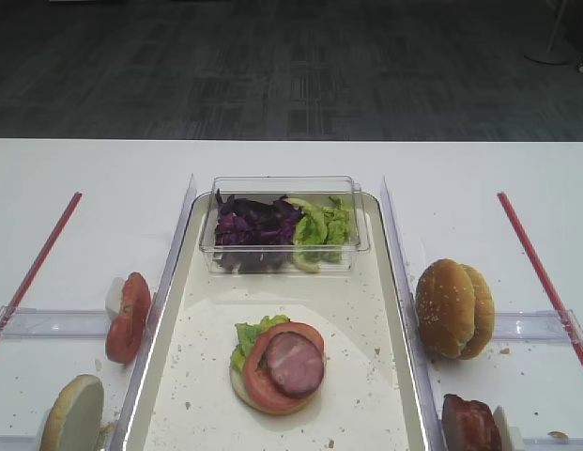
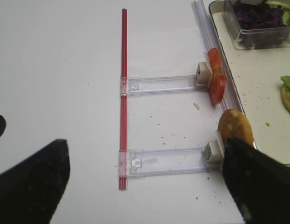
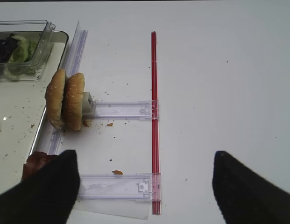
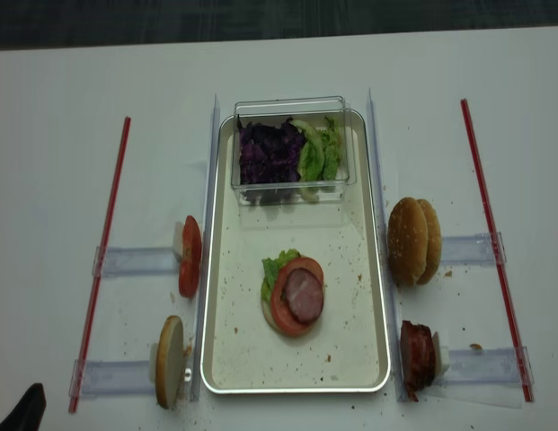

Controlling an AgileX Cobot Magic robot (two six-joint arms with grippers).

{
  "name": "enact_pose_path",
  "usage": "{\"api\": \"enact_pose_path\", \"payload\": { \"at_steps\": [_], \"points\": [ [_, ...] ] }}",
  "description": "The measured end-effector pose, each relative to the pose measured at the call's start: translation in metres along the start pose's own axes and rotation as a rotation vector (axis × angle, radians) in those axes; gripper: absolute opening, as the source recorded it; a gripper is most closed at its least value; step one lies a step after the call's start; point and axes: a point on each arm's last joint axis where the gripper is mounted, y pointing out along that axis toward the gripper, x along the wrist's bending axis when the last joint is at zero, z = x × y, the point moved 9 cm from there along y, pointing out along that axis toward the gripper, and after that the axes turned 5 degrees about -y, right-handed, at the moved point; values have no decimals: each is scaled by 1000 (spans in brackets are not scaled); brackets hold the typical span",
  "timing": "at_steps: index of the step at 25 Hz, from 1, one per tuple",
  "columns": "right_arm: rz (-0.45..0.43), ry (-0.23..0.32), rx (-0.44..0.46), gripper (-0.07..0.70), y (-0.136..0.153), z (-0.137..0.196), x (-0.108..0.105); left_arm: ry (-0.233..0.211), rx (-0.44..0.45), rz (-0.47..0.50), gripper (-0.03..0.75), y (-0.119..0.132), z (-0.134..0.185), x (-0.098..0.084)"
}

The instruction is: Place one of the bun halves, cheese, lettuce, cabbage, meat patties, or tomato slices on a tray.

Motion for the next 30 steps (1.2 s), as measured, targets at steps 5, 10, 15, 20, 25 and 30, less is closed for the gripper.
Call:
{"api": "enact_pose_path", "payload": {
  "at_steps": [5, 10, 15, 20, 25, 30],
  "points": [
    [0, 0, 0, 603, 0, 0, 0, 0, 0, 0, 613, 0, 0, 0],
    [0, 0, 0, 603, 0, 0, 0, 0, 0, 0, 613, 0, 0, 0],
    [0, 0, 0, 603, 0, 0, 0, 0, 0, 0, 613, 0, 0, 0],
    [0, 0, 0, 603, 0, 0, 0, 0, 0, 0, 613, 0, 0, 0],
    [0, 0, 0, 602, 0, 0, 0, 0, 0, 0, 613, 0, 0, 0],
    [0, 0, 0, 603, 0, 0, 0, 0, 0, 0, 613, 0, 0, 0]
  ]
}}
